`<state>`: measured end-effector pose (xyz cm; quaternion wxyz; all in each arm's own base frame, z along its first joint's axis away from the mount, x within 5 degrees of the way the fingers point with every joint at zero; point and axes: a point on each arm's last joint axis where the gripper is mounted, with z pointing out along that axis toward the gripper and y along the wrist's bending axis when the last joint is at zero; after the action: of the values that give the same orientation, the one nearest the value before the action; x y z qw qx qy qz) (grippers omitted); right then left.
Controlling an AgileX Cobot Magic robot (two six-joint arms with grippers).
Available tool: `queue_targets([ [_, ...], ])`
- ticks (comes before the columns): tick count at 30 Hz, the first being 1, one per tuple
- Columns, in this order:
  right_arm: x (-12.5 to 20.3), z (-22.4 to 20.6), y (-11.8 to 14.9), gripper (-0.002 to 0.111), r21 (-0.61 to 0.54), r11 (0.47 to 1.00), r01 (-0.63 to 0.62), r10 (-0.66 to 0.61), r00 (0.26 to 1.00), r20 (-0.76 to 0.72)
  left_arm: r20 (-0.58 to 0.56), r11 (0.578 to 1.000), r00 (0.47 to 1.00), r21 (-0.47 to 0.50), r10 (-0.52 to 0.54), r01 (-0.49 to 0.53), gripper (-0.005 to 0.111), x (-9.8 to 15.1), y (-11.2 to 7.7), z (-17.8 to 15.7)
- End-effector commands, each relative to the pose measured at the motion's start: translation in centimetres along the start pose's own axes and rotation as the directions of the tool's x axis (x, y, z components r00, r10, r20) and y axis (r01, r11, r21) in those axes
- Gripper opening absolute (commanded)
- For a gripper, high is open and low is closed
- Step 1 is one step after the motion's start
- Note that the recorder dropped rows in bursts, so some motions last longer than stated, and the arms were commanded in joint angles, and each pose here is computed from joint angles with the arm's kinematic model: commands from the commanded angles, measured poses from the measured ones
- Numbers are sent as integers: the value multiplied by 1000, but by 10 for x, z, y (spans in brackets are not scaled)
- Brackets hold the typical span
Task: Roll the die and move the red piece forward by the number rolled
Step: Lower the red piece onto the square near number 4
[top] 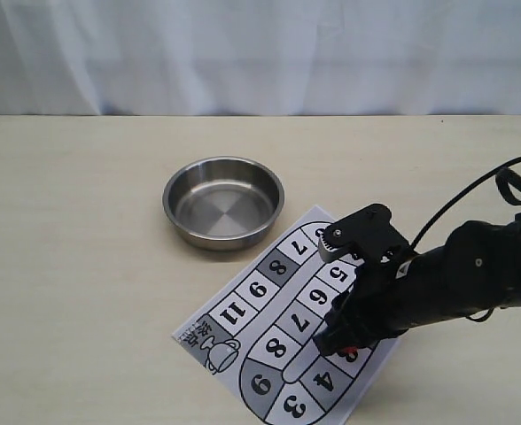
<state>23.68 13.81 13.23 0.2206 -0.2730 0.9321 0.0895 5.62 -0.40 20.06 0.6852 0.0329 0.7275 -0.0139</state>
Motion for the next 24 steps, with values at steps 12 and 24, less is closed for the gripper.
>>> queue_targets([
  [12,2,1,7,33,-80,997,13,-24,990,-136,5,1000,1000,1,-7,7,0,0,0,0],
  [24,2,1,6,69,-79,997,13,-24,991,-134,5,1000,1000,1,-7,7,0,0,0,0],
])
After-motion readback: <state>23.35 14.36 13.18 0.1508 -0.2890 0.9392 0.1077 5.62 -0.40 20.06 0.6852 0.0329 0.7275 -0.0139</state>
